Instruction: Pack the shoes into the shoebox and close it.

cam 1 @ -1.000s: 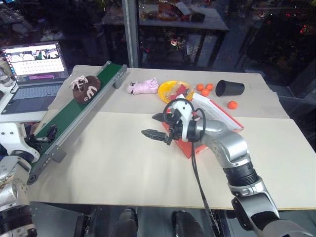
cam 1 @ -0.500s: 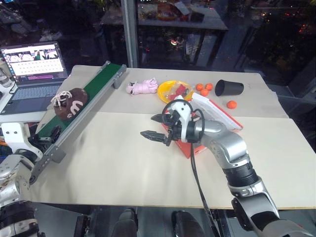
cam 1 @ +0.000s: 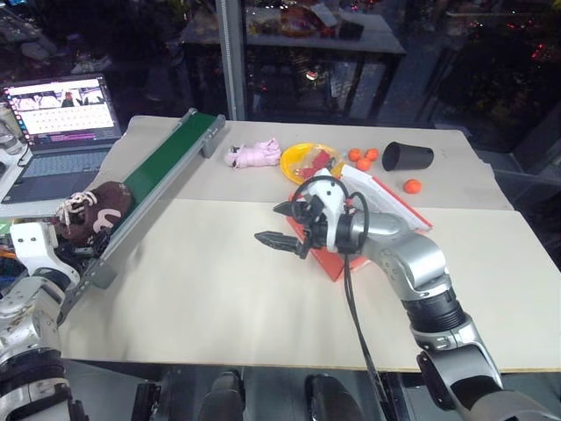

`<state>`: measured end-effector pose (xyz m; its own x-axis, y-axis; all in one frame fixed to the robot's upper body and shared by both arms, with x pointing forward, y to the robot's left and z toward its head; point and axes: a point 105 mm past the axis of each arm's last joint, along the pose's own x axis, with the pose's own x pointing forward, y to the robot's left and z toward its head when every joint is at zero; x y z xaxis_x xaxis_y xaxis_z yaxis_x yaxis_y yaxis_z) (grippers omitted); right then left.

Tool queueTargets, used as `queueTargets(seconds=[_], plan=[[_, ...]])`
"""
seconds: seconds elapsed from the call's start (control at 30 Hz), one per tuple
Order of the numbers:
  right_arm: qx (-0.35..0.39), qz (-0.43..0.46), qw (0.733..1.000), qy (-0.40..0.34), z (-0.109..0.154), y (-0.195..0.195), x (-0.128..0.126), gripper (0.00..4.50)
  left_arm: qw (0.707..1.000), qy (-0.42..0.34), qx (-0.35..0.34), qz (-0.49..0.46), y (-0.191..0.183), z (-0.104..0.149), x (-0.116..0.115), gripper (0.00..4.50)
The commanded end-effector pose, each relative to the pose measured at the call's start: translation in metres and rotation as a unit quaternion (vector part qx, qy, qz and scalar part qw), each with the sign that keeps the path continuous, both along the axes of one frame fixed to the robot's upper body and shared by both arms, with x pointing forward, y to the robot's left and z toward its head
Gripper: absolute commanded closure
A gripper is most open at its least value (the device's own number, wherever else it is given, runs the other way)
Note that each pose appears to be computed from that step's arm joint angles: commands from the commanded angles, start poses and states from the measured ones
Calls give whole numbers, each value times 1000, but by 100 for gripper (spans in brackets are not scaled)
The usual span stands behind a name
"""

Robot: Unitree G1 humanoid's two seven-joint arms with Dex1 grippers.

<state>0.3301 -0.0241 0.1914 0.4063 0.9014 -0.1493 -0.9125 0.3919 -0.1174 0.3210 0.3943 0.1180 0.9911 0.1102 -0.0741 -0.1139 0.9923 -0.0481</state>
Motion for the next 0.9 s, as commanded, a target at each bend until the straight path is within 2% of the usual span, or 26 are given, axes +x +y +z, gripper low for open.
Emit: queueTargets(seconds=[0.03, 0.07, 0.13, 0.2, 0.27, 0.37, 0.4, 0.5, 0.57, 0.7, 0.77, 0.9], plan=[[10, -4, 1000, -28, 17, -5, -1, 0, 1000, 1, 3, -29, -12, 1, 6, 139], [9, -5, 1000, -28, 18, -6, -1, 0, 999, -1, 3, -32, -13, 2, 7, 172], [9, -6, 1000, -28, 19, -7, -1, 0, 999, -10, -1, -43, -21, 8, 13, 200], [10, -7, 999, -29, 20, -8, -1, 0, 997, -33, 3, -72, -40, 26, 23, 220], [33, -9, 999, -25, 28, -8, 0, 0, 991, -73, 6, -110, -66, 54, 32, 220], [105, -11, 994, -1, 50, -9, 1, 0, 978, -135, -8, -160, -108, 99, 42, 220], [151, -9, 988, 16, 63, -10, 1, 0, 969, -157, -13, -189, -130, 116, 45, 220], [282, -3, 957, 74, 100, -17, 5, 0, 944, -199, -29, -260, -187, 153, 48, 220], [337, 1, 936, 102, 115, -23, 7, 0, 932, -208, -40, -295, -214, 163, 47, 220], [392, -11, 909, 139, 128, -32, 14, 0, 908, -216, -55, -354, -258, 175, 42, 220], [401, -26, 904, 148, 130, -37, 18, 0, 889, -218, -55, -398, -284, 182, 35, 220], [398, -55, 903, 151, 127, -44, 24, 0, 874, -209, -66, -433, -305, 184, 28, 220]])
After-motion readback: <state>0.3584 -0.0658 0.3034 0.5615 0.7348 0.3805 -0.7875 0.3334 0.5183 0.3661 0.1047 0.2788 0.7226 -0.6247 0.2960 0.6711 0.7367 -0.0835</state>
